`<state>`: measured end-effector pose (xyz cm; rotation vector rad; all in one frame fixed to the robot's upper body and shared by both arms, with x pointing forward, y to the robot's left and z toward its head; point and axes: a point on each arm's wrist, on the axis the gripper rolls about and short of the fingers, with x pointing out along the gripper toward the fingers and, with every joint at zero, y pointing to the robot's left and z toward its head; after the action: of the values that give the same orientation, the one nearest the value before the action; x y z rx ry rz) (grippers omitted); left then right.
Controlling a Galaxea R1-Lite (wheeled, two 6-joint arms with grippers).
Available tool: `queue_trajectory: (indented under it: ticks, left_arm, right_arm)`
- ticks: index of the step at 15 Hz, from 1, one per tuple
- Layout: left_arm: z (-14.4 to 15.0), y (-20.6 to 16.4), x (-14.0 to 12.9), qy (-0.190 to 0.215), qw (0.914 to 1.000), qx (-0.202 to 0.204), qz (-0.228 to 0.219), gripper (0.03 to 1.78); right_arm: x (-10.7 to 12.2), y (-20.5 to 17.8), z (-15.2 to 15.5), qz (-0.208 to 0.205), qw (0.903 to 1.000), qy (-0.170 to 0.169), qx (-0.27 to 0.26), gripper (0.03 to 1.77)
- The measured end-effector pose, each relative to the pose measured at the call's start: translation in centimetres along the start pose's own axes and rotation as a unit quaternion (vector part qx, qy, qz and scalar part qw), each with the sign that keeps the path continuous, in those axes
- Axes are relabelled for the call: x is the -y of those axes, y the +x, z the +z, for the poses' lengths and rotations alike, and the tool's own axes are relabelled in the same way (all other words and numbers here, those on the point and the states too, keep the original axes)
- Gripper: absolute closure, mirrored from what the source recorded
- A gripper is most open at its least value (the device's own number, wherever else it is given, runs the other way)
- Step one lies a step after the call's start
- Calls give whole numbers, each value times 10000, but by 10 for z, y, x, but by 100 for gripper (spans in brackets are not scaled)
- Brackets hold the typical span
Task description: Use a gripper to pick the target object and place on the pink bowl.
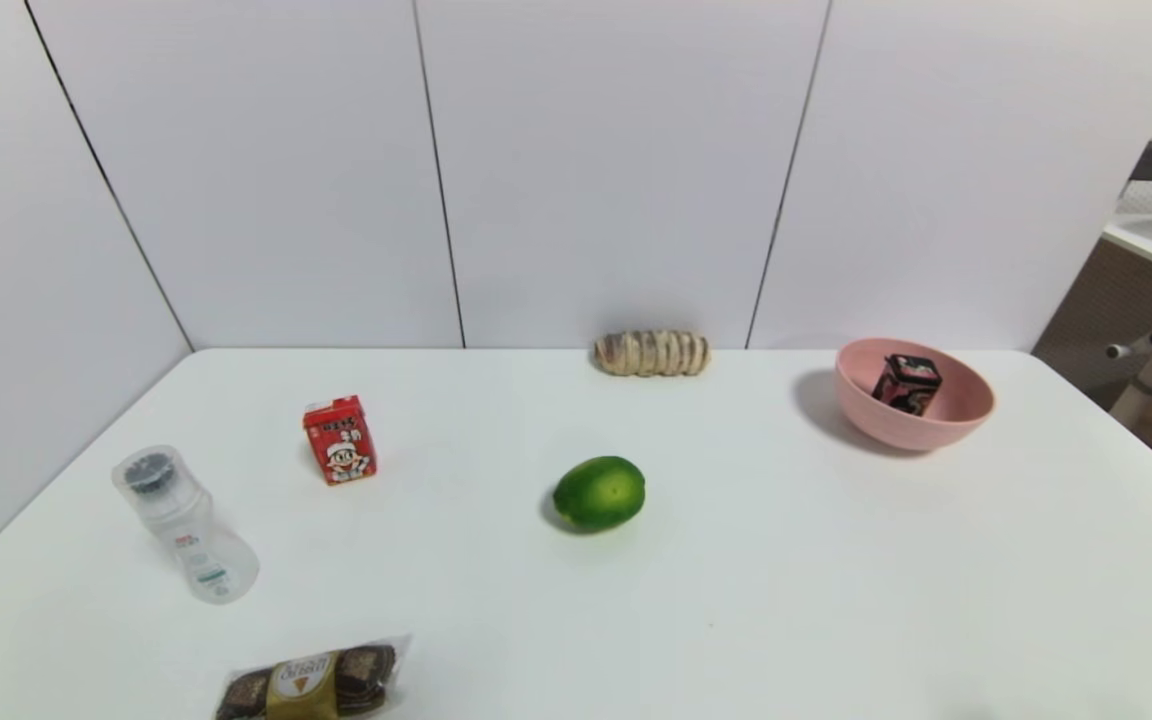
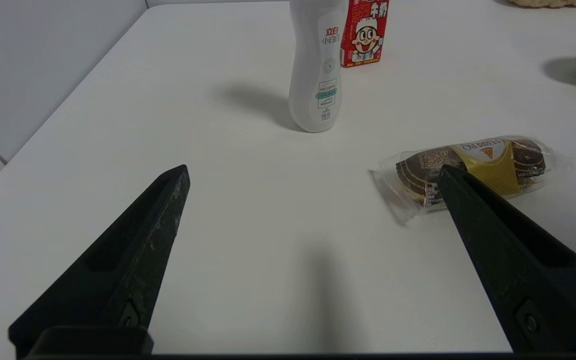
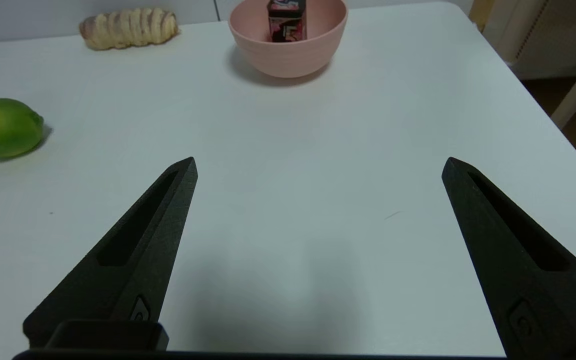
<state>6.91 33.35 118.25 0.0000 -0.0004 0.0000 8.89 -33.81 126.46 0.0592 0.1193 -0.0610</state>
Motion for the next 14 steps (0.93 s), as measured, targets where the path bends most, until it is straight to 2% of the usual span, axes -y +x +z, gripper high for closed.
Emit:
queue_trajectory:
  ticks: [6,8,14]
  left_arm:
    - [0,0,0,0,10000,0,2,3]
    - [0,0,0,0,10000,0,2,3]
    - [0,0,0,0,10000,0,-2,3]
  right_arm:
    - [4,-9,-73,171,9983,-275,474,11]
    - [4,-9,-80,322,9973,-350,560,11]
    - [4,-10,-83,325,9970,-332,616,11]
